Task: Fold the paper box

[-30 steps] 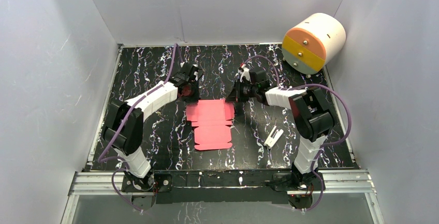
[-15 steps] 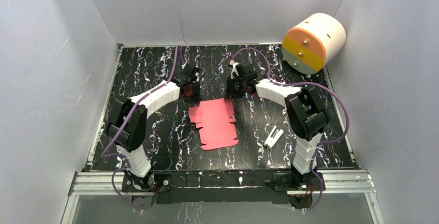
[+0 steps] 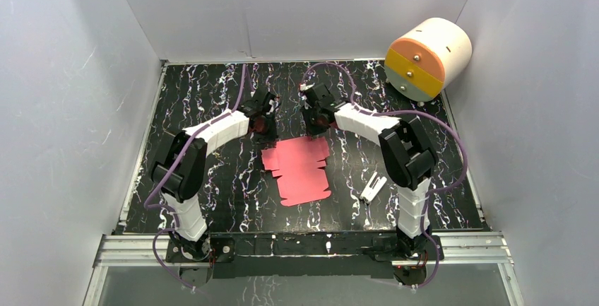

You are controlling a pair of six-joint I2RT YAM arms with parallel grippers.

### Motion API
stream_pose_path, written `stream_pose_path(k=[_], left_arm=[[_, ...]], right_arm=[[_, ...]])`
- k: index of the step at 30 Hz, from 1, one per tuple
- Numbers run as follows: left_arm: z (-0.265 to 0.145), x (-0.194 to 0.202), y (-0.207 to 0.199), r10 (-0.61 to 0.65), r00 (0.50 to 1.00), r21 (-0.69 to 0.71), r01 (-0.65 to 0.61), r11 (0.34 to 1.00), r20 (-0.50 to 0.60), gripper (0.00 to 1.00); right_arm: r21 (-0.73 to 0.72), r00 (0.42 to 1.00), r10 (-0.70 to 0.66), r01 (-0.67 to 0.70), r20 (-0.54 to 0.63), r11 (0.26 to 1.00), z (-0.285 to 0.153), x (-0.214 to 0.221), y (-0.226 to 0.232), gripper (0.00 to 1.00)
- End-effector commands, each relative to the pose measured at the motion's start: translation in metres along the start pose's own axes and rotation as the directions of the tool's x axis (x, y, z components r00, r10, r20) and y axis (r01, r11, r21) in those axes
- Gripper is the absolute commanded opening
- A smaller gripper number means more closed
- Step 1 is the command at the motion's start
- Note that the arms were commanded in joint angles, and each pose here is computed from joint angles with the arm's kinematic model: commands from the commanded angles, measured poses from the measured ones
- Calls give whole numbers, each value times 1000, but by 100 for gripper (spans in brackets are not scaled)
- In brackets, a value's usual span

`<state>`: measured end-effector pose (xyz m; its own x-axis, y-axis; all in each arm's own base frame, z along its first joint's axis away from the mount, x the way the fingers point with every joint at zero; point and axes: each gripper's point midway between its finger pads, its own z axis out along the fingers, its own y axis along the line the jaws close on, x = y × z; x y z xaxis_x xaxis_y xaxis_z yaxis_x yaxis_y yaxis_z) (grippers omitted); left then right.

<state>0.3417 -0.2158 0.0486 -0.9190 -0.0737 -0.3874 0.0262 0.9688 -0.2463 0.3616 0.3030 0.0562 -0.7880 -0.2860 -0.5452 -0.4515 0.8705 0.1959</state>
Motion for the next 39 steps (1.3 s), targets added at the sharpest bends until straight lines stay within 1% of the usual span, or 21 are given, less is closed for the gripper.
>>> stream_pose_path(k=[1, 9, 15, 28, 30, 34, 36, 39], left_arm=[[-6, -18, -26, -16, 999, 89, 13, 996, 29, 2], [-2, -23, -35, -38, 999, 113, 36, 993, 19, 5], [4, -23, -35, -37, 999, 102, 36, 994, 10, 8], [2, -26, -44, -22, 999, 102, 18, 995, 32, 14], [-2, -27, -41, -22, 999, 90, 18, 996, 45, 18], [-19, -35, -29, -42, 995, 79, 35, 996, 89, 32], [-30, -38, -23, -55, 992, 84, 45, 995, 110, 38], [-47, -38, -16, -83, 988, 108, 69, 992, 131, 43]], right_arm=[[55, 999, -44, 43, 22, 998, 1, -13, 7, 20], [150, 998, -62, 58, 24, 987, 6, -9, 6, 19], [194, 997, -65, 55, 42, 979, 7, -10, 7, 19], [225, 994, -44, 20, 104, 974, 3, -19, 7, 20], [228, 990, -40, 9, 132, 974, -2, -21, 5, 21], [204, 978, -12, -32, 210, 978, -14, -26, 0, 21], [173, 978, 14, -51, 207, 984, -13, -23, 0, 21], [131, 978, 58, -86, 200, 988, -12, -16, -1, 21]])
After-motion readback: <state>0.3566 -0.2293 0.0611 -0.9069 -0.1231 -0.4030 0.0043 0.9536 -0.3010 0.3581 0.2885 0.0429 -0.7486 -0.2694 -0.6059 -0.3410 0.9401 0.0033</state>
